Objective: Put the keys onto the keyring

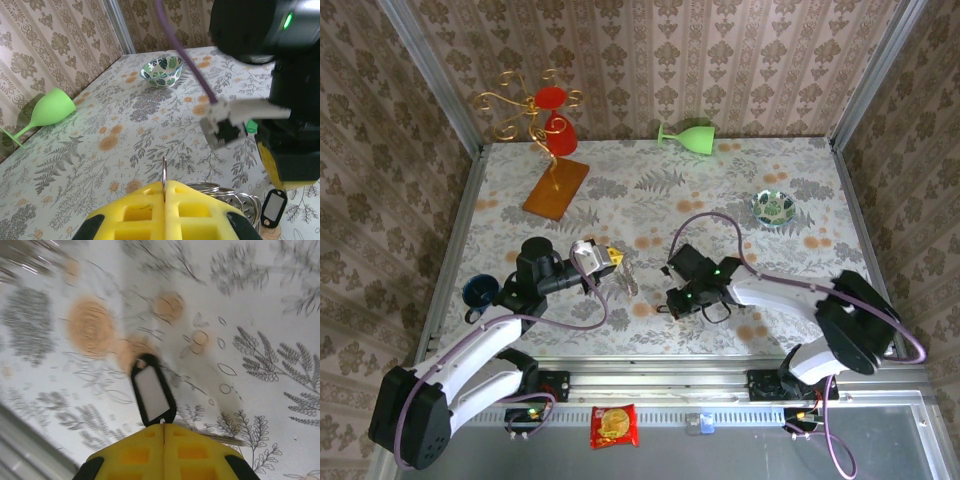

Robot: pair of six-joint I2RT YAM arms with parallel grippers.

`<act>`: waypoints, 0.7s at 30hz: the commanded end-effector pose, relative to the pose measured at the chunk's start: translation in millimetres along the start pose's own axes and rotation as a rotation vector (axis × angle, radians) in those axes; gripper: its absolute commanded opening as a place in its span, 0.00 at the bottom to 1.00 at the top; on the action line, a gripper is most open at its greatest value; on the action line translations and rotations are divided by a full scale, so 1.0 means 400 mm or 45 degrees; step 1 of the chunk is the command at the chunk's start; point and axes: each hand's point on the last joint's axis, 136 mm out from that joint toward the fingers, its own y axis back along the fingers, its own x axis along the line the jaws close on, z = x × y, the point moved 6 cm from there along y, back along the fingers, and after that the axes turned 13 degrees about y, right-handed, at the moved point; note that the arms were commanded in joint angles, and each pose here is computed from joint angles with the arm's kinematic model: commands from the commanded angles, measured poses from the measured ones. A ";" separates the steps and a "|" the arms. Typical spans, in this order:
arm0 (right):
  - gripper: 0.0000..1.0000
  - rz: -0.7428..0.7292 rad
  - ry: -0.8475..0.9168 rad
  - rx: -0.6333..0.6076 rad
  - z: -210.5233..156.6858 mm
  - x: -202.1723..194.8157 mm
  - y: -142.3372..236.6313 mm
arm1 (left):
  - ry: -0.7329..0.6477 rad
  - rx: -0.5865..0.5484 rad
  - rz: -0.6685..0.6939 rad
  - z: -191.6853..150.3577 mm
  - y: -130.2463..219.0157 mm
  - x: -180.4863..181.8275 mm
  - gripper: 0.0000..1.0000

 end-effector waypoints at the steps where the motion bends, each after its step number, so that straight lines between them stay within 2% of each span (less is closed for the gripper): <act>1: 0.00 0.013 0.152 -0.228 0.045 0.026 0.087 | 0.013 -0.058 0.001 0.034 0.005 -0.003 0.00; 6: 0.00 0.083 0.436 -0.489 0.088 0.071 0.185 | 0.097 -0.062 -0.002 0.040 0.005 -0.003 0.00; 11: 0.00 0.129 0.647 -0.611 0.128 0.107 0.249 | 0.140 -0.016 0.028 0.041 0.008 0.002 0.00; 15: 0.00 0.160 0.696 -0.655 0.167 0.121 0.268 | 0.168 -0.010 -0.002 0.045 0.003 -0.003 0.00; 21: 0.00 0.121 0.714 -0.726 0.212 0.117 0.273 | 0.198 -0.004 -0.156 0.053 -0.003 -0.031 0.00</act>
